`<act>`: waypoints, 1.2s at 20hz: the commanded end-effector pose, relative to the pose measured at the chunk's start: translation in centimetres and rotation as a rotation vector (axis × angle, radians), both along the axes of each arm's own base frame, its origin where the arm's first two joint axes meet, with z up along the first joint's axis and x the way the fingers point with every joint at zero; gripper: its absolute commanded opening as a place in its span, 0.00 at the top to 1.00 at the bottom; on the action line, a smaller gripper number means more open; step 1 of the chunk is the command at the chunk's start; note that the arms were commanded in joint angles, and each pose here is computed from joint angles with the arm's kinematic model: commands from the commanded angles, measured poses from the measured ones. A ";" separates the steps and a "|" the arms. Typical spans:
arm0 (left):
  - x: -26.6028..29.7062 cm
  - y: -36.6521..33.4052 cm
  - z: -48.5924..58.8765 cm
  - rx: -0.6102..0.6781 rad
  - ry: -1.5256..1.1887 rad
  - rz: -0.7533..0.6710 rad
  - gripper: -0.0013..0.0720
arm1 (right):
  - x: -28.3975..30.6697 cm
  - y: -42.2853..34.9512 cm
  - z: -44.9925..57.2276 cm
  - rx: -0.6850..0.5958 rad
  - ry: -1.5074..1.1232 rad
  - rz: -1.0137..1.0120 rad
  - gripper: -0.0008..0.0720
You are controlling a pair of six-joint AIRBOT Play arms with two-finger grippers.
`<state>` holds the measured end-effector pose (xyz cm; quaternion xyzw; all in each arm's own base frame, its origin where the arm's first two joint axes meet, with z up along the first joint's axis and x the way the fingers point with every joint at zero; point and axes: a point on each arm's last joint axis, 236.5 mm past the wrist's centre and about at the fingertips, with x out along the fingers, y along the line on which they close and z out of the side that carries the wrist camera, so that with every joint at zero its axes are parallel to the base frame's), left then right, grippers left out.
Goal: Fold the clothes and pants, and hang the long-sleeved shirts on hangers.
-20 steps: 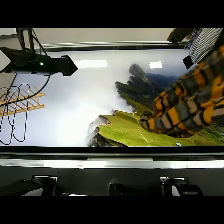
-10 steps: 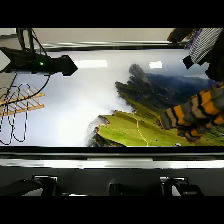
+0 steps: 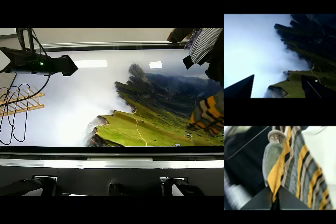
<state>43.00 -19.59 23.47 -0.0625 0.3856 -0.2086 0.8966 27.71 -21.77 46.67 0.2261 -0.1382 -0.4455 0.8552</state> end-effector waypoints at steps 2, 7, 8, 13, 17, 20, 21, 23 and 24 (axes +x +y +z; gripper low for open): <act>-0.1 -0.2 0.0 -0.006 0.003 -0.005 0.08 | -3.5 -4.8 0.7 0.043 -0.049 -0.126 0.95; -0.6 -0.2 -0.5 0.002 0.031 -0.013 0.08 | -5.8 -6.8 3.9 -0.068 -0.098 -0.171 0.95; -0.8 -0.2 -0.5 0.002 0.038 -0.016 0.08 | -5.7 -6.6 4.5 -0.098 -0.087 -0.167 0.95; -1.1 -0.8 -0.6 0.004 0.040 -0.031 0.08 | -6.4 -7.4 5.8 -0.191 -0.022 -0.240 0.95; -1.4 -1.5 -0.6 0.005 0.041 -0.047 0.08 | -6.0 -8.4 5.5 -0.219 0.016 -0.282 0.95; -1.6 -1.8 -0.6 0.005 0.041 -0.053 0.08 | -4.3 -9.5 4.1 -0.198 0.038 -0.281 0.95; -1.7 -1.9 -0.6 0.004 0.041 -0.057 0.08 | -4.2 -9.8 4.0 -0.191 0.028 -0.286 0.95; -1.8 -2.2 -0.6 0.005 0.041 -0.063 0.08 | -4.9 -11.0 3.6 -0.171 0.002 -0.309 0.95; -1.8 -2.3 -0.6 0.005 0.041 -0.066 0.08 | -5.9 -11.8 3.5 -0.163 -0.003 -0.339 0.95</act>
